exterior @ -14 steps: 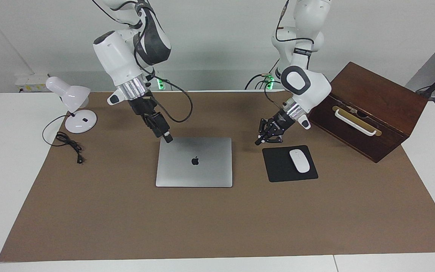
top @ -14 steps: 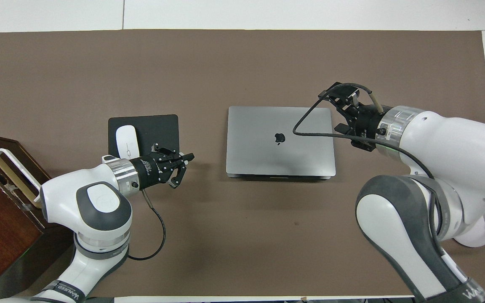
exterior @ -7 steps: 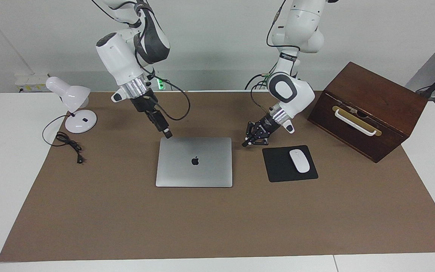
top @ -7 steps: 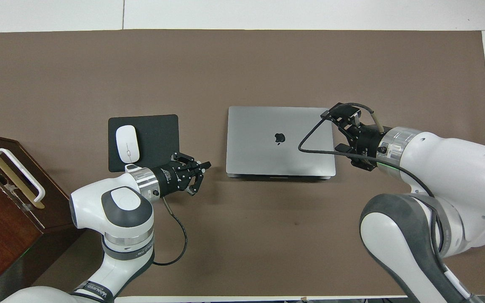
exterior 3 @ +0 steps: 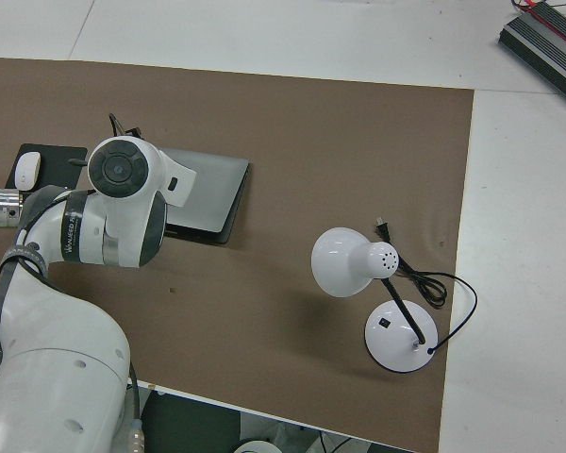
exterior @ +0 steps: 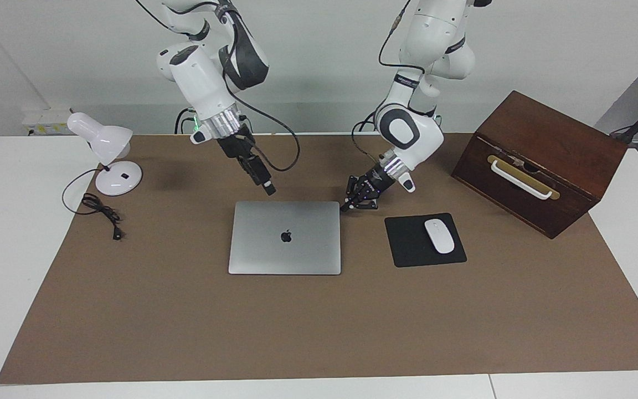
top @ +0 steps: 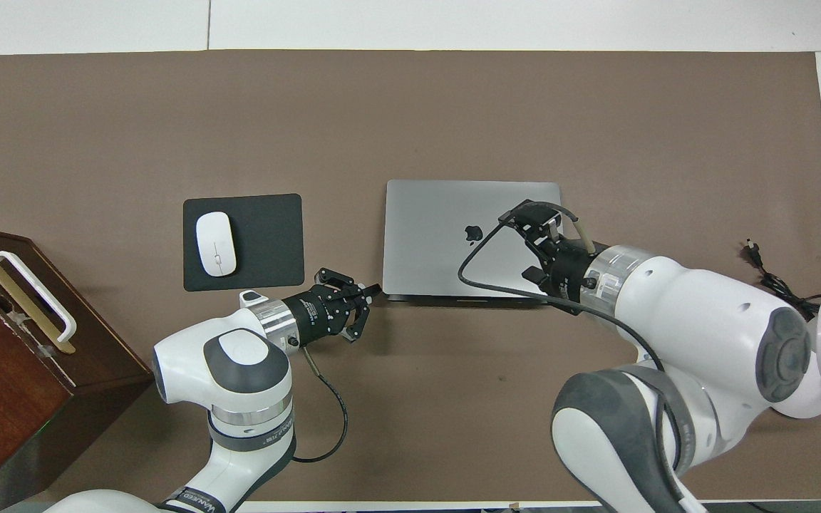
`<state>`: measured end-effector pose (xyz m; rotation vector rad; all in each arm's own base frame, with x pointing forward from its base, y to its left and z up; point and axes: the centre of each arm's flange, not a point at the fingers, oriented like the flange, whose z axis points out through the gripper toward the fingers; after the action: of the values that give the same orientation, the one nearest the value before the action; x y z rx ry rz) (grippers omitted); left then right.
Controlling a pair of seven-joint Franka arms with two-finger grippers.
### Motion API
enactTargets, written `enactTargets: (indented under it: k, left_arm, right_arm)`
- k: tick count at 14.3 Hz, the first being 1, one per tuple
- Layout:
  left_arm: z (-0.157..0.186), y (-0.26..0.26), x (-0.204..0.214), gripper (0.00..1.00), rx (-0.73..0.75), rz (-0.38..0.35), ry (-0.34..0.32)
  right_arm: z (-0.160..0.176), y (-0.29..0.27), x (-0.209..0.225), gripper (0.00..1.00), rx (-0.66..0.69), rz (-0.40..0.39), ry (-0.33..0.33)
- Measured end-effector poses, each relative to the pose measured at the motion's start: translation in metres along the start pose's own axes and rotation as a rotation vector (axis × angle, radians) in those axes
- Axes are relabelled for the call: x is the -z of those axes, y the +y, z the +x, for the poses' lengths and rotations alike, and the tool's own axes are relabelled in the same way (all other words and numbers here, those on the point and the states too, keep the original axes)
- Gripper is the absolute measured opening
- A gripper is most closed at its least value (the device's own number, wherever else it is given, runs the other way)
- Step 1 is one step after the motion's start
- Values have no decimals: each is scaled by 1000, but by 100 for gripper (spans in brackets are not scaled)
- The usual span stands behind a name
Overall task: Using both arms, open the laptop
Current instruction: 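Position the right gripper at the laptop lid's front edge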
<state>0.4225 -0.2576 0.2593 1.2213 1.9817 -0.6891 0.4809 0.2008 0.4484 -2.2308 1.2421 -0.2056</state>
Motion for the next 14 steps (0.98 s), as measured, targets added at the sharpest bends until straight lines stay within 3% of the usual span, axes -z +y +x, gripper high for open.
enactTargets:
  k: [5, 14]
  left_arm:
    - [-6, -20, -19, 1, -1, -2, 25]
    - [-9, -20, -28, 1, -8, -10, 36]
  right_arm:
    - [-26, 24, -28, 100, -25, 28, 32]
    - [-23, 62, -55, 100, -25, -4, 72]
